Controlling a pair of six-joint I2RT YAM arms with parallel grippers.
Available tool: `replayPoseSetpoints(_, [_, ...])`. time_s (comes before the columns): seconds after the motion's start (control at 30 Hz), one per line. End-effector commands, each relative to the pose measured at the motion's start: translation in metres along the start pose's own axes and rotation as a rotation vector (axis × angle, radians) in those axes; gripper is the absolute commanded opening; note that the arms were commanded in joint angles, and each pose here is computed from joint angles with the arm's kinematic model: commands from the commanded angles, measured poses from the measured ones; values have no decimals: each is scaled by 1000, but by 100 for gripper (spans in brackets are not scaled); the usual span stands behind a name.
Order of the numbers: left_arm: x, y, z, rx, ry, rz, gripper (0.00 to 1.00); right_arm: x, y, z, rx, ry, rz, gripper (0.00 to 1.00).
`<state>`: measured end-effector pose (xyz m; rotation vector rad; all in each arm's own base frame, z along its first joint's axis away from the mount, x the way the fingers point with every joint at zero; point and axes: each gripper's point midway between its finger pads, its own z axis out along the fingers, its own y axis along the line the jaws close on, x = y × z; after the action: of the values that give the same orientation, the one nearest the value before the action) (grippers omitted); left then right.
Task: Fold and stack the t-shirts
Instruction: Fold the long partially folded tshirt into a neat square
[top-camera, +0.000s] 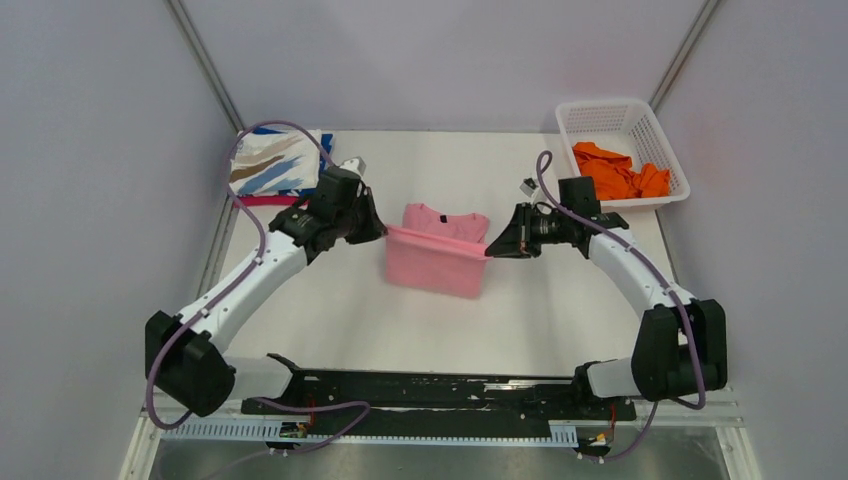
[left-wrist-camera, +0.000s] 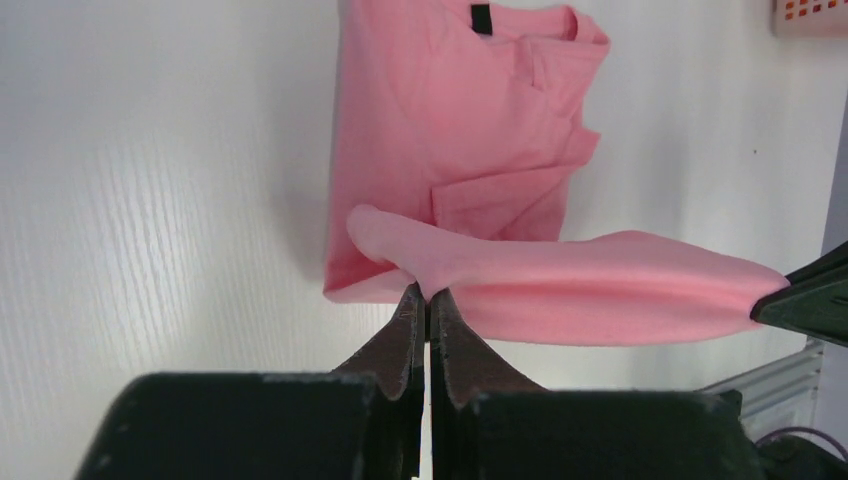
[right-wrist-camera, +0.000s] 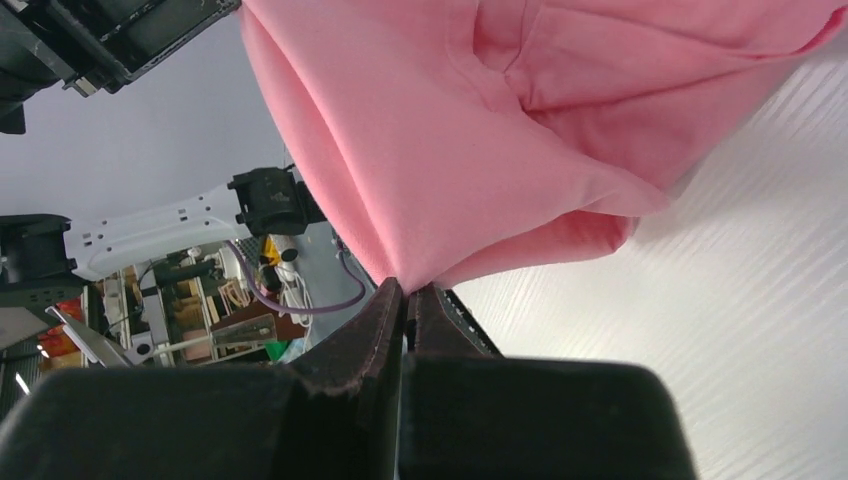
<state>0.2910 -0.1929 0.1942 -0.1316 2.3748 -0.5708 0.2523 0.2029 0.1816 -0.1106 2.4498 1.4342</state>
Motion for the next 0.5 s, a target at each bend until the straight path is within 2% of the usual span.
replayPoseSetpoints(0.0, [-52,-2,17,-16,-107,23,0,-38,1,-4,-45,-62,-62,0])
replayPoseSetpoints(0.1, [-70,14,40,-91,-112,10,0,-57,-16,5,-17,-71,-39,0])
replayPoseSetpoints(0.27, [-90,24,72,-116,-101,-2,0,-96,-42,10,15,-114,-8,0])
replayPoseSetpoints(0.47, [-95,40,120,-165,-52,-5,0,-121,-75,22,29,-114,65,0])
